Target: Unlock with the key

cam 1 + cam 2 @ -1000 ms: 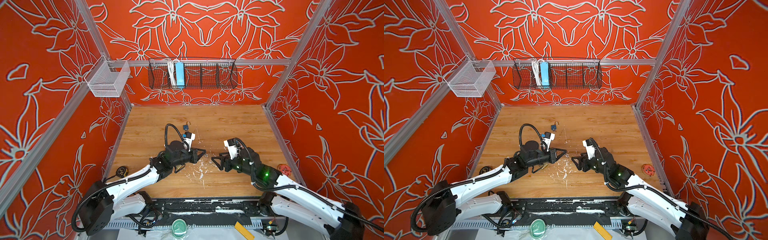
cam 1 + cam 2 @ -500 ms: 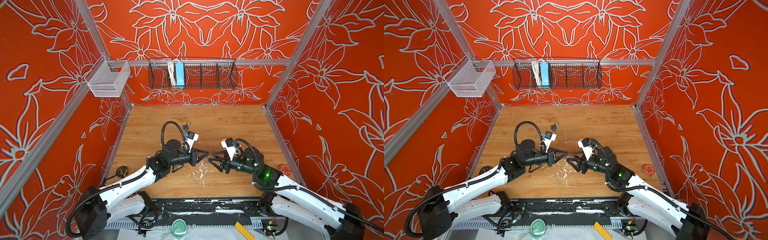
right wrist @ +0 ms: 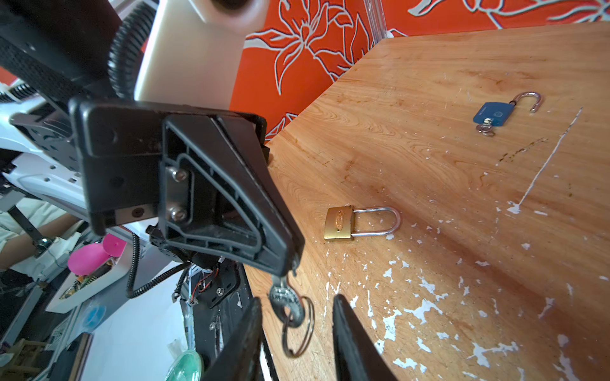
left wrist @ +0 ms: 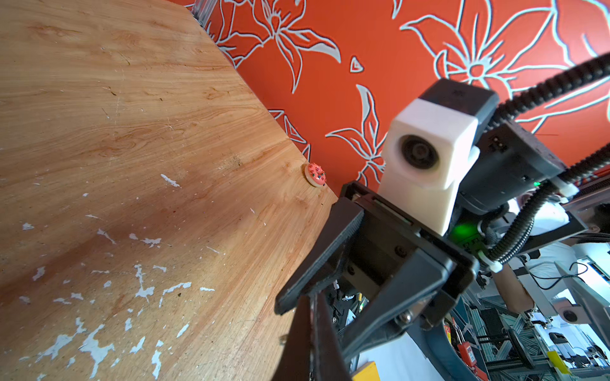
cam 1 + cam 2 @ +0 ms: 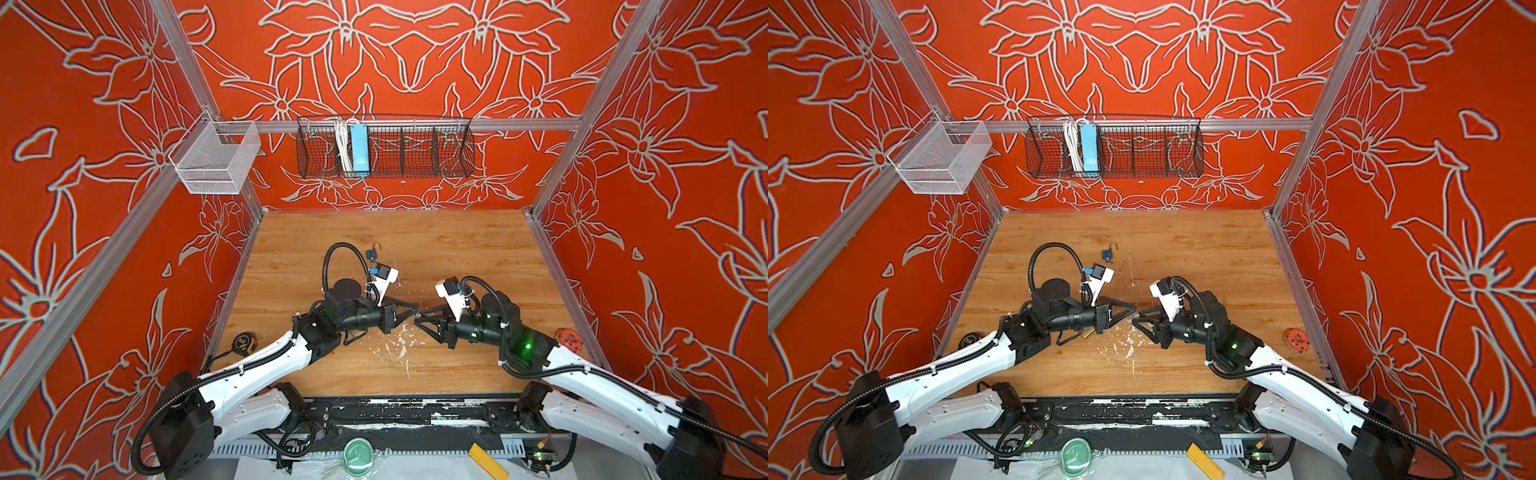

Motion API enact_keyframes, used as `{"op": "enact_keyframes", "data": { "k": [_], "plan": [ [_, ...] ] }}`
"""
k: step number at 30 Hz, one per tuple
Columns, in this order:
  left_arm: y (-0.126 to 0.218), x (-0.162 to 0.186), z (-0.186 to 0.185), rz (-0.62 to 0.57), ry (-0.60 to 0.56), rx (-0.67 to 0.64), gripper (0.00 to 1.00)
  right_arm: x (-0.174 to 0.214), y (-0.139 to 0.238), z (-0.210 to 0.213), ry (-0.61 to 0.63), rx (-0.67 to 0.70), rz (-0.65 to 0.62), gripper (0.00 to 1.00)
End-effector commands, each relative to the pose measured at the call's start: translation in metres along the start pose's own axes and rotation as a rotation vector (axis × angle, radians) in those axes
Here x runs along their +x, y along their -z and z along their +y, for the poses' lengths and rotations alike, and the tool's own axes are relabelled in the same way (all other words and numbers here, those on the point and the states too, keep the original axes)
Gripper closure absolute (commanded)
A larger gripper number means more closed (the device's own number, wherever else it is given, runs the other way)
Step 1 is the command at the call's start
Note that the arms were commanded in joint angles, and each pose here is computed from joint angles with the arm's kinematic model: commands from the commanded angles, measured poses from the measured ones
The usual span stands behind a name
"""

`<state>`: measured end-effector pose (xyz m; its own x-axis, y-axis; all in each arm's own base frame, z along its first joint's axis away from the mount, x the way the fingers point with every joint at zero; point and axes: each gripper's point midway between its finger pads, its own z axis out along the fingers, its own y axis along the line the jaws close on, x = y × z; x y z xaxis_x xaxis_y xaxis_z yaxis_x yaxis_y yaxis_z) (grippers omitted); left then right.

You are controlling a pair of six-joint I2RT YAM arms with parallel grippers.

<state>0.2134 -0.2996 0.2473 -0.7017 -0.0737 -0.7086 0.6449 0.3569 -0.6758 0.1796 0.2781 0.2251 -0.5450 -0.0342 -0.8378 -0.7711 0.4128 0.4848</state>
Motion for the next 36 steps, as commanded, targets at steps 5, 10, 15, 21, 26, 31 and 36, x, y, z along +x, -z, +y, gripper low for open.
{"op": "enact_keyframes", "data": {
  "k": [5, 10, 15, 21, 26, 31, 36],
  "plan": [
    [0.002, -0.013, -0.011, -0.037, -0.037, 0.045, 1.0, -0.023, 0.0, 0.014, 0.025, -0.049, -0.049, 0.75],
    [0.002, -0.014, -0.01, -0.041, -0.035, 0.046, 1.0, -0.022, -0.001, 0.016, 0.024, -0.063, -0.043, 0.85],
    [0.002, -0.014, -0.009, -0.045, -0.034, 0.043, 1.0, -0.021, 0.0, 0.016, 0.025, -0.062, -0.039, 0.95],
    [0.001, -0.015, -0.006, -0.051, -0.031, 0.029, 1.0, -0.021, 0.002, 0.014, 0.019, -0.051, -0.049, 1.0],
    [0.014, -0.023, 0.03, -0.093, 0.001, -0.215, 0.15, -0.022, 0.005, 0.008, 0.011, -0.014, -0.066, 1.0],
    [0.064, -0.042, 0.066, -0.187, 0.028, -0.538, 0.03, -0.008, 0.007, -0.001, -0.02, 0.023, -0.047, 1.0],
    [0.092, -0.02, 0.107, -0.112, 0.169, -0.732, 0.03, 0.01, 0.007, -0.014, -0.065, 0.066, -0.012, 1.0]
  ]
}}
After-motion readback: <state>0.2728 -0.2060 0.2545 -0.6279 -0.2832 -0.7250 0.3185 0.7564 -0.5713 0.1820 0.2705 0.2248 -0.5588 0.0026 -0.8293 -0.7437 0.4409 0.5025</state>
